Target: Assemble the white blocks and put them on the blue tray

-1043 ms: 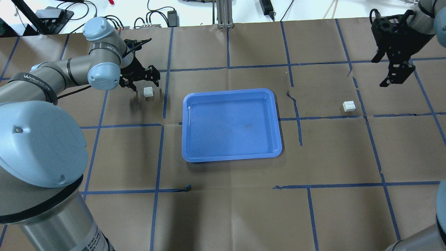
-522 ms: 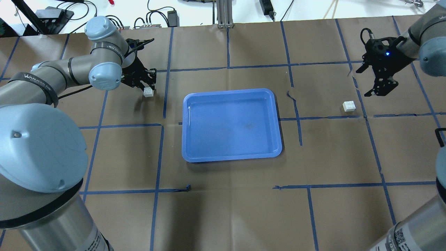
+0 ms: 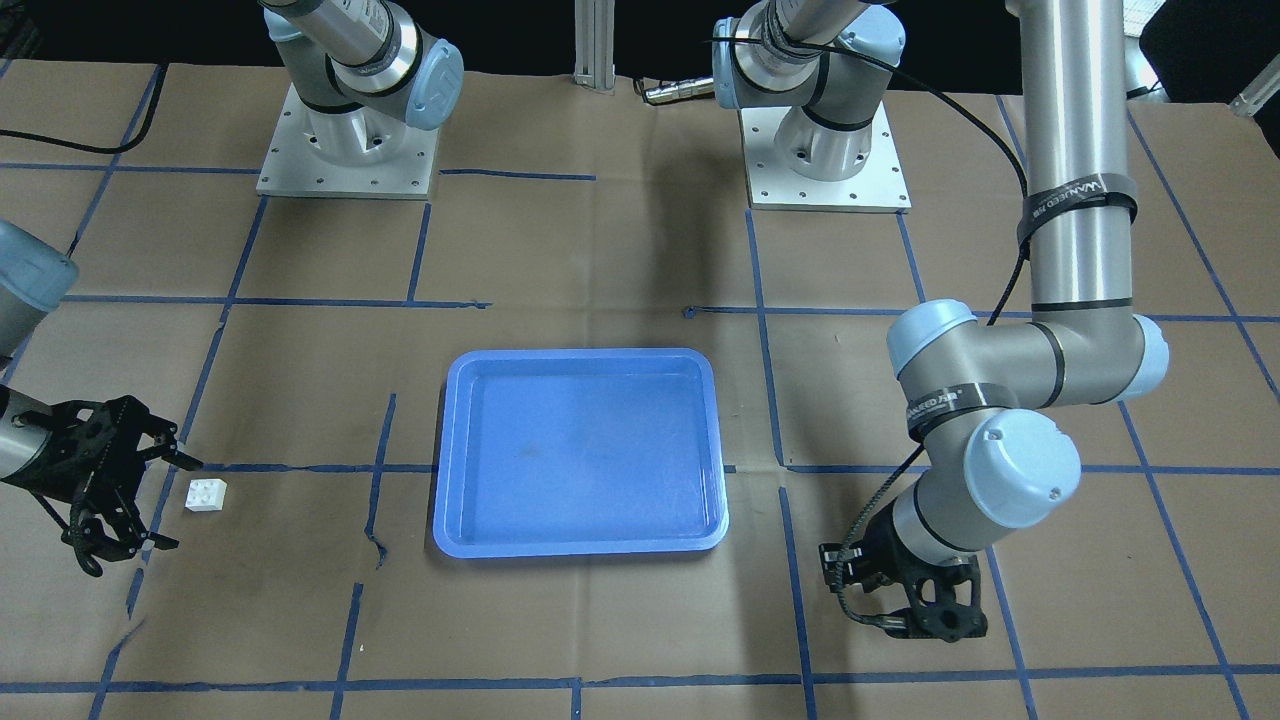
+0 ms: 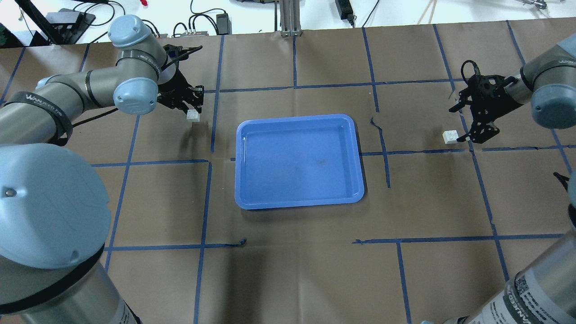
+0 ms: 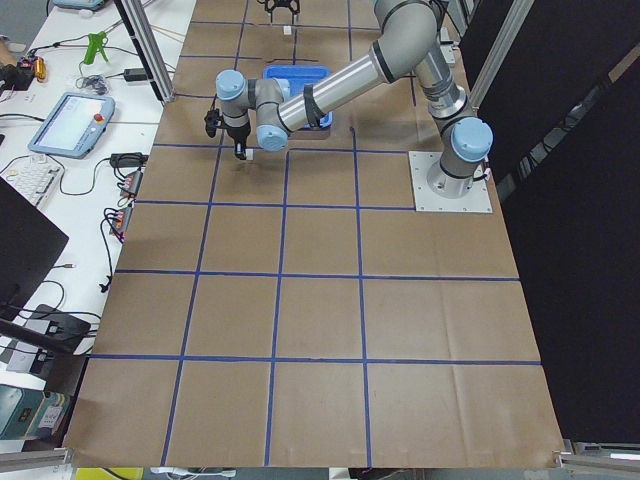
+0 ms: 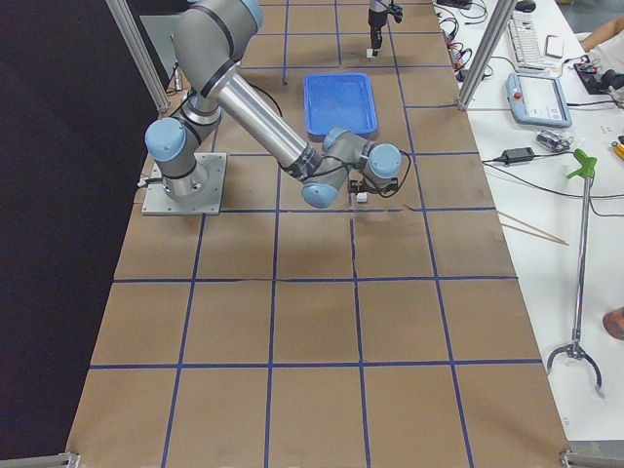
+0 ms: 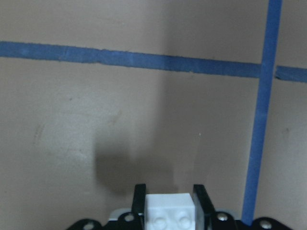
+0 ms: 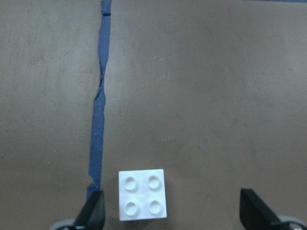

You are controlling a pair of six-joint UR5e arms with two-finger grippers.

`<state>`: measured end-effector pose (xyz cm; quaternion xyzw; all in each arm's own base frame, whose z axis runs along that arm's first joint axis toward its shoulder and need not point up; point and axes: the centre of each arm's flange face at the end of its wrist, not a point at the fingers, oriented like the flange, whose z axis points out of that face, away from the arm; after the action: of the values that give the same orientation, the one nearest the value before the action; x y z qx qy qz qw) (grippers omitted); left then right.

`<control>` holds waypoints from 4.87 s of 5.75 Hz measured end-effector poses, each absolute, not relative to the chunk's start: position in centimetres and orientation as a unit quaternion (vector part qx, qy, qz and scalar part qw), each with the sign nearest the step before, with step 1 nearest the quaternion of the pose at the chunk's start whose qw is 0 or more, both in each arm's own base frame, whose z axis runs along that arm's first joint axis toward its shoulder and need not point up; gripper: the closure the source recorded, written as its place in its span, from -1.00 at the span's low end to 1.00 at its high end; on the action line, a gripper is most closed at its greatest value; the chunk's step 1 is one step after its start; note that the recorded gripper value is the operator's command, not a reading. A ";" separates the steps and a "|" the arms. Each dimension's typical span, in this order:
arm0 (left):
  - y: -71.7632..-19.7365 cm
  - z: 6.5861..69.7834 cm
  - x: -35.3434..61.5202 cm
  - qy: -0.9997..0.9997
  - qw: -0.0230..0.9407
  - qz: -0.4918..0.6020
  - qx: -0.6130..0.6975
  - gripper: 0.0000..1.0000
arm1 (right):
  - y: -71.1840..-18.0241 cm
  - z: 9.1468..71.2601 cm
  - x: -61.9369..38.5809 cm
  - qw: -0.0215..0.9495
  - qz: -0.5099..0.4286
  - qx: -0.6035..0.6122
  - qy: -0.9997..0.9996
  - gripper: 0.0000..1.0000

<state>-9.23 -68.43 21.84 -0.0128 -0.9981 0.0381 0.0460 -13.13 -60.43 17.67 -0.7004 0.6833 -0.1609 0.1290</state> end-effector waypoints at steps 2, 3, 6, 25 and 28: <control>-63.6 26.4 -22.3 -0.992 0.039 0.038 -0.117 0.68 | -59.3 15.9 -12.6 0.149 -0.159 -0.697 0.683 -0.96; -61.3 26.3 -26.6 -0.989 0.025 0.024 -0.147 0.68 | -59.2 15.8 -12.7 0.150 -0.159 -0.698 0.682 -0.77; -56.7 24.2 -32.0 -0.971 0.011 -0.014 -0.239 0.68 | -59.3 16.1 -12.8 0.142 -0.163 -0.713 0.667 -0.26; -53.1 16.6 -35.2 -0.780 -0.021 -0.015 -0.625 -0.97 | -56.9 29.5 -3.3 0.140 -0.173 -0.705 0.673 0.62; -53.1 21.9 -34.8 -0.799 -0.036 0.019 -0.600 -0.97 | -56.9 29.5 -3.1 0.144 -0.180 -0.703 0.673 0.61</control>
<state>-34.81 -53.12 21.90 -0.6004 -0.7987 0.0188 -0.0362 -3.12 -56.90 29.50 -0.7027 0.6731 -0.1797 0.1442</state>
